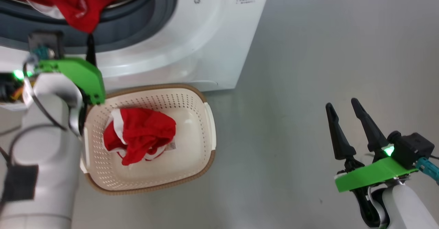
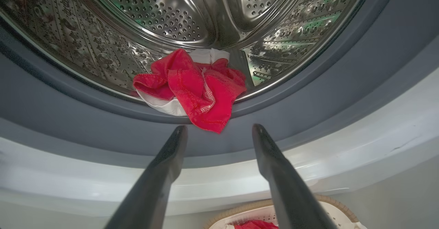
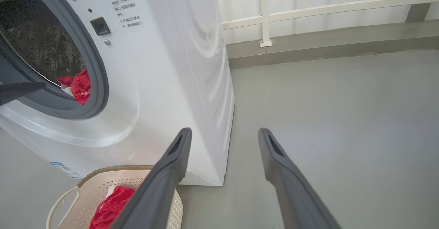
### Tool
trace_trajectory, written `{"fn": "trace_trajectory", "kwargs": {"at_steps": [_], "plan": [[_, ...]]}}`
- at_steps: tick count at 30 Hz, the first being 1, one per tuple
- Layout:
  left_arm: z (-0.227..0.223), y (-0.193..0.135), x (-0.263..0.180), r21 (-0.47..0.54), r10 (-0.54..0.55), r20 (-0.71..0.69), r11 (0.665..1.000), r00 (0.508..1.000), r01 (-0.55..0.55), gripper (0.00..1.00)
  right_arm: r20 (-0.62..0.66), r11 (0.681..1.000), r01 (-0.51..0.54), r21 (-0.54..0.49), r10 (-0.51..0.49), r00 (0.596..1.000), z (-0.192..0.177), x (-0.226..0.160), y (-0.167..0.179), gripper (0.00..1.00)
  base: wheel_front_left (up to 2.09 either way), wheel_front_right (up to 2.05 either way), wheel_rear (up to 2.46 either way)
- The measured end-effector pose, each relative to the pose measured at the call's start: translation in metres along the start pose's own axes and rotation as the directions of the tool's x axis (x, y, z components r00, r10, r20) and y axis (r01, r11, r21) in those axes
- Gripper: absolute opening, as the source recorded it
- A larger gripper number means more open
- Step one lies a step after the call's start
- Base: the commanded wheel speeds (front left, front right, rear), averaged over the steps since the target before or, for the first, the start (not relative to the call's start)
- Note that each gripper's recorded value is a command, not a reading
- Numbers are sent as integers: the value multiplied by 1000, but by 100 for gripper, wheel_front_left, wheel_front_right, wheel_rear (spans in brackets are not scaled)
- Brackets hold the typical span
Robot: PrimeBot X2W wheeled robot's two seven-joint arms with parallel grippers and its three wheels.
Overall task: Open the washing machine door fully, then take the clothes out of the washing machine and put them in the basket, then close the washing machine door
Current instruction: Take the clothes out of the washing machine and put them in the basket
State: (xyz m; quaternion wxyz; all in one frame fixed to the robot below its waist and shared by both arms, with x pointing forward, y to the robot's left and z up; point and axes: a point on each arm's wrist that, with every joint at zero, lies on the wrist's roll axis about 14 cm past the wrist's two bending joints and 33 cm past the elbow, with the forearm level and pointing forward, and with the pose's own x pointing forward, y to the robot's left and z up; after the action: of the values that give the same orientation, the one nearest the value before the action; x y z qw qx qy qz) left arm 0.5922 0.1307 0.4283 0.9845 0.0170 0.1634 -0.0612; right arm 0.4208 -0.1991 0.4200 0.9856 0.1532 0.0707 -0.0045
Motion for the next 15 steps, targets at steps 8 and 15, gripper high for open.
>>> {"fn": "trace_trajectory", "kwargs": {"at_steps": [8, 15], "plan": [[-9, 0, 42, 34, 24, -110, 999, 994, -20, 100, -18, 1000, 6, 4, -6, 1000, -10, 14, -1, 100, 0, 0, 0], [-21, 4, 68, 53, 58, -175, 997, 983, -49, 100, -27, 1000, 29, 2, -29, 999, -14, 15, -8, 100, 0, 0, 0]]}}
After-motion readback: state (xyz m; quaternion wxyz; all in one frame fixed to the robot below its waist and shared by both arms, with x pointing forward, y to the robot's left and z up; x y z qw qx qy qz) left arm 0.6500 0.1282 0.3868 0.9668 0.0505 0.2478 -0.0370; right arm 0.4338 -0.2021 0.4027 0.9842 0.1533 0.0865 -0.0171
